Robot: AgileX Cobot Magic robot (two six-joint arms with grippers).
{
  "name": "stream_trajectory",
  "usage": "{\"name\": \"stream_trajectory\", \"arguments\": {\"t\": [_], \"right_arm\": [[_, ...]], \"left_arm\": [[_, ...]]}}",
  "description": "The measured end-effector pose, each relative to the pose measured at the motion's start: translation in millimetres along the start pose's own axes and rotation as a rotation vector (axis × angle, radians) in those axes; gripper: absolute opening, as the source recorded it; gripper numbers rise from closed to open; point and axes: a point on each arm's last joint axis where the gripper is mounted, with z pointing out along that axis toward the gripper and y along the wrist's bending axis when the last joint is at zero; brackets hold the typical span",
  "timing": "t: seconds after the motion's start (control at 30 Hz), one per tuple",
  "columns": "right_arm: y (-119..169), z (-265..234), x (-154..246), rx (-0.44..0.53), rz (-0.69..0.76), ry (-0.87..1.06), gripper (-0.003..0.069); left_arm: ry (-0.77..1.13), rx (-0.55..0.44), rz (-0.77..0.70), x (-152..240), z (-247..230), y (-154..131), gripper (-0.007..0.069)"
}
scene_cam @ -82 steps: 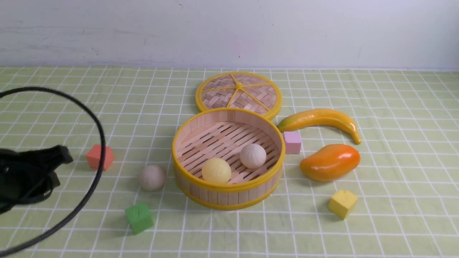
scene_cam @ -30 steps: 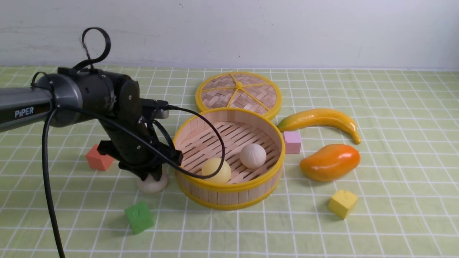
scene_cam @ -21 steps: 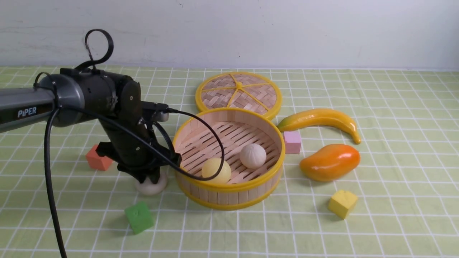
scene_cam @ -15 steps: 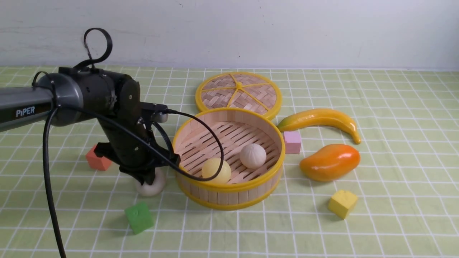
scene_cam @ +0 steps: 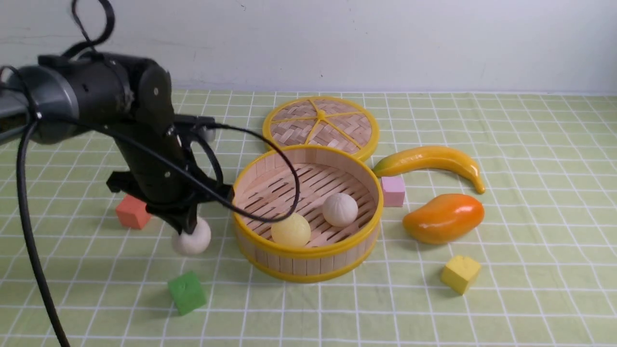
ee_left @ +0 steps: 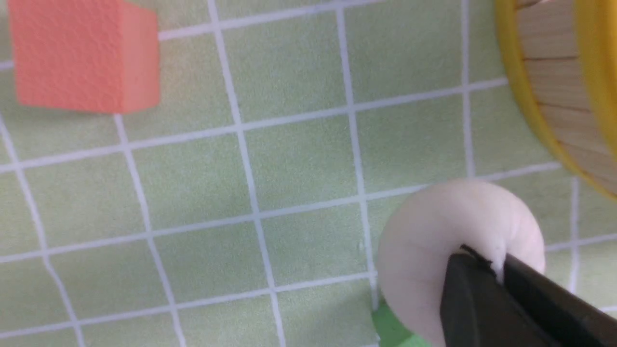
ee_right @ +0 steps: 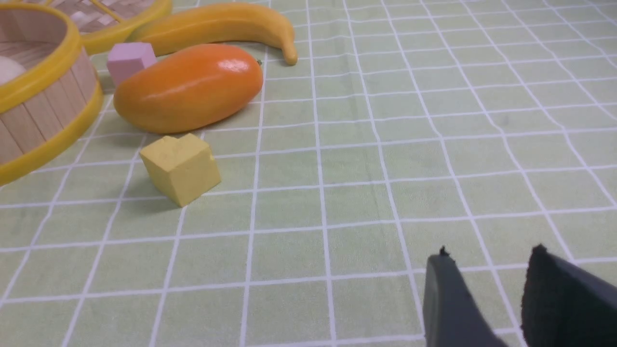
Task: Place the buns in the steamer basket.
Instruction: Use the left arm to put the steamed stuffed bun into the steamer
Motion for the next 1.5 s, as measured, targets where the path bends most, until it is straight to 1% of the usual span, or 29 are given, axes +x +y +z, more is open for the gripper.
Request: {"name": "stream_trajectory", "arguments": {"t": [0.03, 0.07, 0.13, 0.23, 0.27, 0.3, 0.37, 0.4, 0.43, 0.5, 0.53, 0.57, 0.6, 0.7, 0.87, 1.0, 1.07, 1.1, 1.13, 1.23, 1.27, 1.33, 1.37, 1.43, 1.5], "right_arm": [[0.0, 0.0, 0.0, 0.0, 0.0, 0.0, 0.0239], [0.0, 0.0, 0.0, 0.0, 0.0, 0.0, 0.0239], [0.0, 0.0, 0.0, 0.0, 0.0, 0.0, 0.0239], [0.0, 0.0, 0.0, 0.0, 0.0, 0.0, 0.0239], [0.0, 0.0, 0.0, 0.0, 0.0, 0.0, 0.0239], [0.0, 0.0, 0.0, 0.0, 0.0, 0.0, 0.0239], [0.0, 0.0, 0.0, 0.0, 0.0, 0.0, 0.0239], [0.0, 0.0, 0.0, 0.0, 0.0, 0.0, 0.0239], [0.0, 0.0, 0.0, 0.0, 0.0, 0.0, 0.0239], [0.0, 0.0, 0.0, 0.0, 0.0, 0.0, 0.0239], [0.0, 0.0, 0.0, 0.0, 0.0, 0.0, 0.0239], [0.0, 0.0, 0.0, 0.0, 0.0, 0.0, 0.0239], [0.0, 0.0, 0.0, 0.0, 0.0, 0.0, 0.0239], [0.0, 0.0, 0.0, 0.0, 0.0, 0.0, 0.0239], [0.0, 0.0, 0.0, 0.0, 0.0, 0.0, 0.0239], [0.0, 0.0, 0.0, 0.0, 0.0, 0.0, 0.0239], [0.0, 0.0, 0.0, 0.0, 0.0, 0.0, 0.0239], [0.0, 0.0, 0.0, 0.0, 0.0, 0.0, 0.0239], [0.0, 0.0, 0.0, 0.0, 0.0, 0.0, 0.0239], [0.0, 0.0, 0.0, 0.0, 0.0, 0.0, 0.0239], [0.0, 0.0, 0.0, 0.0, 0.0, 0.0, 0.0239], [0.0, 0.0, 0.0, 0.0, 0.0, 0.0, 0.0239], [0.0, 0.0, 0.0, 0.0, 0.0, 0.0, 0.0239], [0.0, 0.0, 0.0, 0.0, 0.0, 0.0, 0.0239], [0.0, 0.0, 0.0, 0.0, 0.0, 0.0, 0.0239]], "left_arm": [[0.001, 0.003, -0.001, -0.6, -2.2, -0.3, -0.0011], [-0.041, 0.029, -0.011, -10.3, -21.8, -3.6, -0.0011], [-0.065, 0.052, -0.019, -15.7, -31.1, -6.2, -0.0011], [-0.126, 0.144, -0.051, -29.7, -49.3, -15.4, -0.0011], [-0.14, 0.194, -0.068, -36.2, -51.4, -20.4, -0.0011], [-0.141, 0.246, -0.083, -41.7, -49.1, -26.0, -0.0011], [-0.135, 0.279, -0.089, -44.9, -44.1, -30.7, -0.0011], [-0.12, 0.313, -0.092, -48.9, -31.4, -36.9, -0.0011], [-0.108, 0.324, -0.087, -50.7, -21.4, -41.2, -0.0011], [-0.085, 0.33, -0.074, -52.8, 0.5, -50.1, -0.0011], [-0.088, 0.331, -0.072, -53.0, 0.5, -50.8, -0.0011], [-0.076, 0.329, -0.064, -54.3, 19.1, -58.0, -0.0011], [-0.079, 0.328, -0.062, -55.4, 27.7, -61.5, -0.0011], [-0.107, 0.324, -0.064, -59.1, 43.4, -66.8, -0.0011], [-0.165, 0.31, -0.066, -65.0, 54.1, -67.8, -0.0002], [-0.188, 0.305, -0.08, -67.4, 56.2, -67.2, 0.002], [-0.194, 0.306, -0.084, -68.0, 56.1, -67.2, 0.0046], [-0.195, 0.306, -0.085, -68.1, 56.1, -67.2, 0.0082], [-0.195, 0.306, -0.085, -68.1, 56.1, -67.2, 0.0086], [-0.195, 0.306, -0.085, -68.1, 56.1, -67.2, 0.0191], [-0.194, 0.306, -0.085, -68.0, 56.1, -67.2, 0.0197], [-0.189, 0.304, -0.083, -67.6, 56.3, -67.1, 0.0287], [-0.189, 0.304, -0.083, -67.6, 56.3, -67.1, 0.0293], [-0.179, 0.3, -0.075, -66.6, 56.5, -66.8, 0.037], [-0.18, 0.291, -0.056, -66.0, 52.4, -66.1, 0.0408]]}}
